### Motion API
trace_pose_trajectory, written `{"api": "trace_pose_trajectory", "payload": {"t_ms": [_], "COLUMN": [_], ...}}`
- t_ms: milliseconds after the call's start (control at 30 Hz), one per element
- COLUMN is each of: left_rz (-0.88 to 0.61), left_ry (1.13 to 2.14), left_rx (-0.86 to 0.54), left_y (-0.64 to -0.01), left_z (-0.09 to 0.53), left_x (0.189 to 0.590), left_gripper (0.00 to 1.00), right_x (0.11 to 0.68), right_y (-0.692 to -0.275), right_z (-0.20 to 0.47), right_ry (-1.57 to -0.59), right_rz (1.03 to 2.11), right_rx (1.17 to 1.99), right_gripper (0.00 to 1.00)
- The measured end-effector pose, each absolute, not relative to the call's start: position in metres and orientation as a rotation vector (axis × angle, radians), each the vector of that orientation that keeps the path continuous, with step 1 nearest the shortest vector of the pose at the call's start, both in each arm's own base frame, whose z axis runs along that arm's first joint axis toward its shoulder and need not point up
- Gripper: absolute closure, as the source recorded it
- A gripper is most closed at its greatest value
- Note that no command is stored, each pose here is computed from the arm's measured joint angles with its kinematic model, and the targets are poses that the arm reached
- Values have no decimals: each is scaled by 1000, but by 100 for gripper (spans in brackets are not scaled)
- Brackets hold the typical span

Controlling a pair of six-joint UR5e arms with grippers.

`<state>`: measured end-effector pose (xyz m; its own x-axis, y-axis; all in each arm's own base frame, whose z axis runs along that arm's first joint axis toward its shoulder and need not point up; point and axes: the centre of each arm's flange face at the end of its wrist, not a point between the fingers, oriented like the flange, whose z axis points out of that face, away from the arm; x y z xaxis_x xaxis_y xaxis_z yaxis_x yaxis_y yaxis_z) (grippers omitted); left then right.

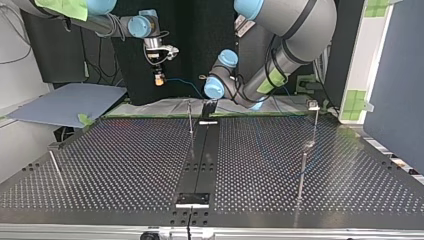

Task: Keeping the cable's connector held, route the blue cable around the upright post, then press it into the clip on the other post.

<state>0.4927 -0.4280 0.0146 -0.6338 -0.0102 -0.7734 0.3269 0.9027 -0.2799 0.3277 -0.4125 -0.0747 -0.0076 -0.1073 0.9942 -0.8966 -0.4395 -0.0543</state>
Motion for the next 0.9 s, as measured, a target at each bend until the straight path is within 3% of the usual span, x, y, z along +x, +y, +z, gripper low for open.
{"api": "trace_pose_trajectory", "payload": {"t_ms": [267,900], "left_rz": [-584,-584], "left_ry": [2206,2130], "left_rx": [230,234], "left_y": [-434,-437], "left_z": [15,17], "left_x": [492,501], "left_gripper": [1,1], "right_x": [322,321], "right_y": [-415,-415], "right_z": [-76,-76], "right_ry": [-1072,-1062], "right_rz": [1476,1466], "right_rx": [1602,1605], "right_gripper": [100,100]}}
